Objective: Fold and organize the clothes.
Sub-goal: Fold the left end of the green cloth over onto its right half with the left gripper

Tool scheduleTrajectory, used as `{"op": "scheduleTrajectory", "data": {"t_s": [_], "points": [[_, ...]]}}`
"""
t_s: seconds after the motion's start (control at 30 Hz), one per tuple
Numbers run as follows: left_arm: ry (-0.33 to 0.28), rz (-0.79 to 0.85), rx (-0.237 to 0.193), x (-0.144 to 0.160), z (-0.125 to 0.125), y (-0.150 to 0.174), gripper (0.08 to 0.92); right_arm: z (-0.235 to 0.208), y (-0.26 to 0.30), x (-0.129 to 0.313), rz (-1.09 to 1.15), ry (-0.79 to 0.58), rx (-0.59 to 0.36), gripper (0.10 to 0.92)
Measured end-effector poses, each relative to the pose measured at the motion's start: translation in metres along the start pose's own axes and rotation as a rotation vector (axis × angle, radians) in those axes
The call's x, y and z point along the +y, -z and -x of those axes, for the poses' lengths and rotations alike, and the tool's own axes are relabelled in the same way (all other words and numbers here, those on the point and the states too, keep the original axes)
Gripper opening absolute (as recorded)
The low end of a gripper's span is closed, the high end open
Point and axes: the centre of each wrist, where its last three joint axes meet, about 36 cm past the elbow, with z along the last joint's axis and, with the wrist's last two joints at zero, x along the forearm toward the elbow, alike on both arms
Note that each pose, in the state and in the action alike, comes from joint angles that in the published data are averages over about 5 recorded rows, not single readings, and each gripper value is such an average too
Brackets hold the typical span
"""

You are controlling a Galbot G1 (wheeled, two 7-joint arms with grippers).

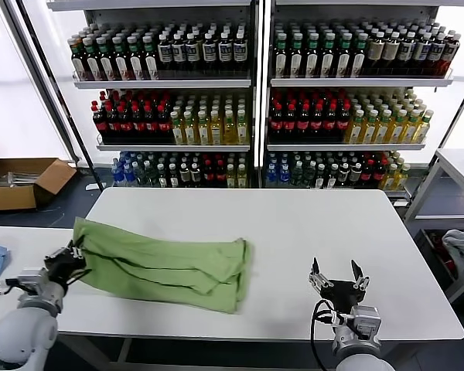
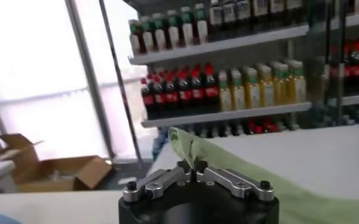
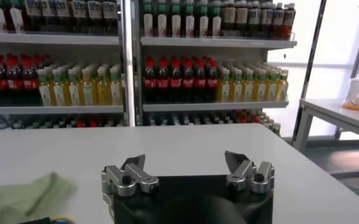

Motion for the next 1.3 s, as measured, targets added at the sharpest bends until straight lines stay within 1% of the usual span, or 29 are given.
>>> {"op": "scheduleTrajectory", "data": {"t_s": [0.1, 0.23, 0.33, 0.47, 0.63, 0.83, 1.03, 1.17, 1.3], "points": [[-0.001, 0.012, -0.006, 0.003, -0.003, 0.006, 0.096, -0.001, -0.001, -0.001, 0.0, -0.004, -0.001, 0.823], [-0.03, 0.013, 0.01, -0.012, -0.007, 0.003, 0.096, -0.003, -0.002, -0.002, 0.002, -0.012, 0.002, 0.823], [-0.074, -0.002, 0.03, -0.036, -0.01, -0.003, 0.096, -0.006, -0.003, -0.002, 0.005, -0.017, 0.003, 0.823], [-0.146, -0.035, 0.048, -0.077, -0.017, -0.007, 0.096, -0.009, -0.005, -0.003, 0.008, -0.026, 0.007, 0.823], [-0.237, -0.073, 0.062, -0.128, -0.027, -0.006, 0.096, -0.012, -0.007, -0.004, 0.011, -0.04, 0.014, 0.823], [-0.325, -0.089, 0.085, -0.175, -0.035, -0.005, 0.096, -0.017, -0.011, -0.004, 0.015, -0.052, 0.021, 0.823], [-0.39, -0.091, 0.092, -0.209, -0.043, -0.001, 0.096, -0.021, -0.013, -0.005, 0.013, -0.061, 0.022, 0.823], [-0.423, -0.087, 0.092, -0.224, -0.046, 0.0, 0.096, -0.023, -0.014, -0.006, 0.01, -0.063, 0.024, 0.823], [-0.45, -0.086, 0.102, -0.236, -0.046, -0.002, 0.096, -0.025, -0.015, -0.006, 0.008, -0.064, 0.026, 0.823]]}}
